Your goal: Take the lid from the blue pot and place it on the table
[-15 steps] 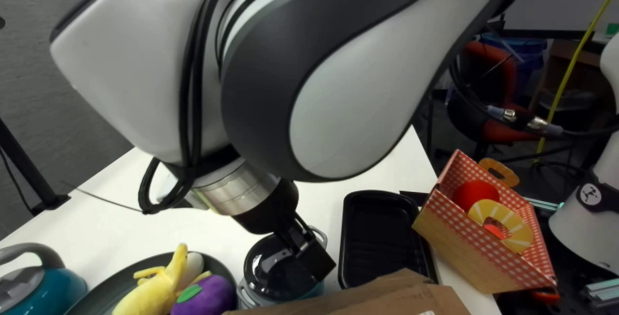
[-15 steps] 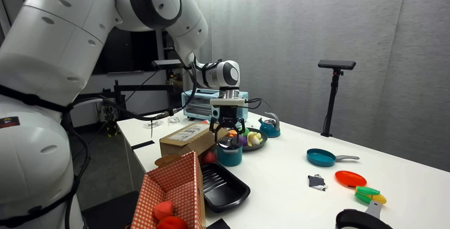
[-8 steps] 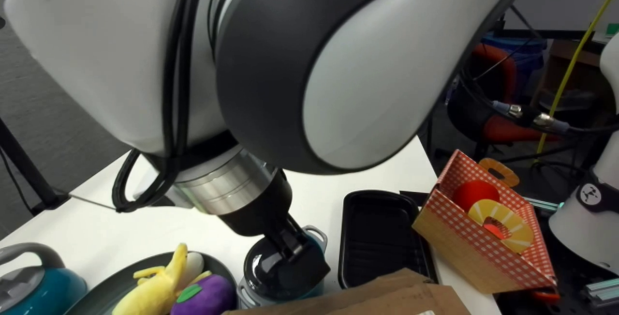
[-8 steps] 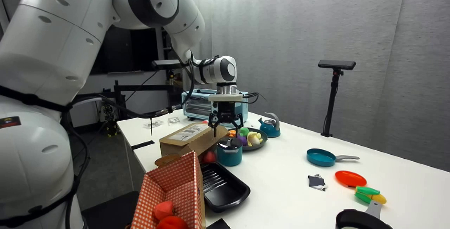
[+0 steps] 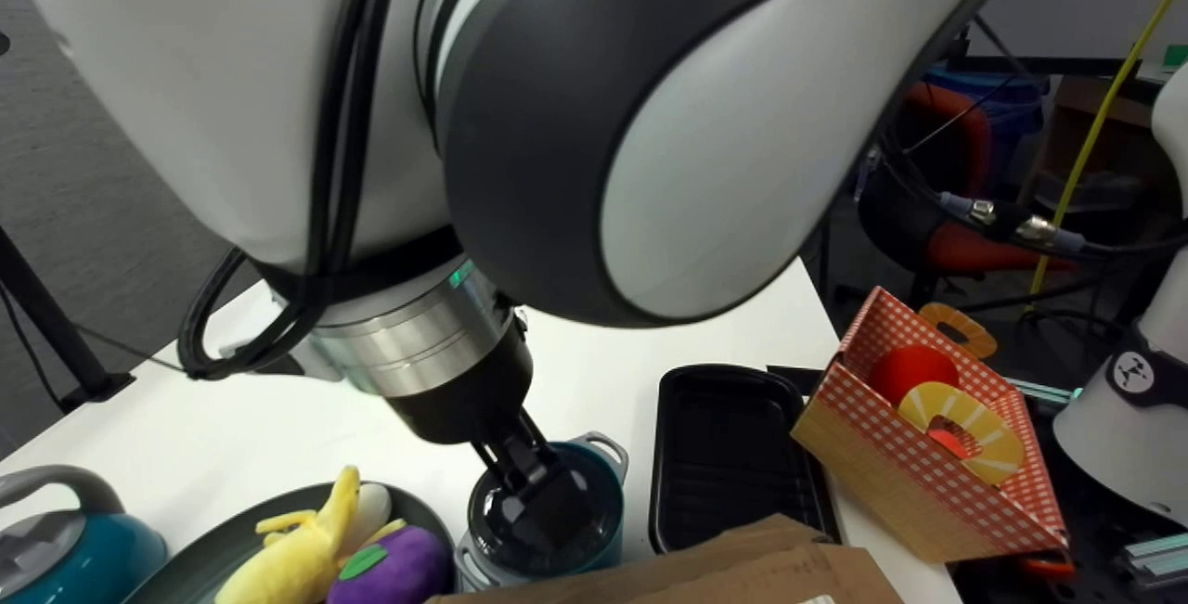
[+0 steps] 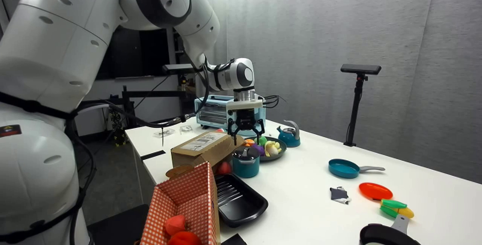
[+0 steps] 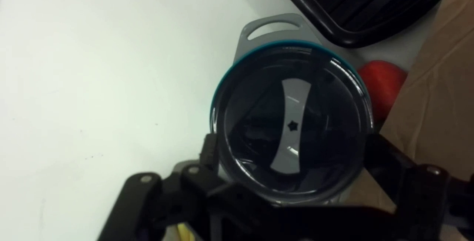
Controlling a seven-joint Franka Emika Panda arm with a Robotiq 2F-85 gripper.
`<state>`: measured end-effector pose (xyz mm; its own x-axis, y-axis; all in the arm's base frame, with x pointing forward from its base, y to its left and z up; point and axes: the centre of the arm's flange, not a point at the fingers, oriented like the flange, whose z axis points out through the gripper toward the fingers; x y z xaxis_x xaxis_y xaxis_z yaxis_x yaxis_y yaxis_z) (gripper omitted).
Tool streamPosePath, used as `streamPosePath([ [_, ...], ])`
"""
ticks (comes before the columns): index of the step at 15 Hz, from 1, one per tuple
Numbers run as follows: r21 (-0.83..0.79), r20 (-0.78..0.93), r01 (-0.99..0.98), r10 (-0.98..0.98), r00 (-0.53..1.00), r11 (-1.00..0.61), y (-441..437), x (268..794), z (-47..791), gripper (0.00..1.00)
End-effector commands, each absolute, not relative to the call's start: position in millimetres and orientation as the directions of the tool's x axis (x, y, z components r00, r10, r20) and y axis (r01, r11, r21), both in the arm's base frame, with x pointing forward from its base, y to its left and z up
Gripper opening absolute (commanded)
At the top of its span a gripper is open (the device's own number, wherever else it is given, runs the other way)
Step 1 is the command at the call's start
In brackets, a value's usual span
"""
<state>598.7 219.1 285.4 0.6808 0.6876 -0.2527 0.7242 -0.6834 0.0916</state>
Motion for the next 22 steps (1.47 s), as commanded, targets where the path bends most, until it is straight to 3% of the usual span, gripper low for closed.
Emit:
streamPosePath([
  [1,0.111,-0.229,0.725,0.692,0.684,-0.68,205,591,285,1.0],
  [10,0.111,-0.231,0.702,0.669,0.706,-0.703,189,585,270,0.93],
  [11,0.109,-0.232,0.701,0.668,0.707,-0.705,189,586,270,0.87],
  [12,0.109,-0.235,0.701,0.667,0.707,-0.704,189,586,269,0.68],
  [17,0.111,-0.256,0.697,0.658,0.709,-0.708,187,585,266,0.28],
  [21,0.106,-0.266,0.696,0.654,0.708,-0.71,189,582,265,0.02],
  [22,0.105,-0.268,0.697,0.655,0.707,-0.71,190,581,266,0.0],
])
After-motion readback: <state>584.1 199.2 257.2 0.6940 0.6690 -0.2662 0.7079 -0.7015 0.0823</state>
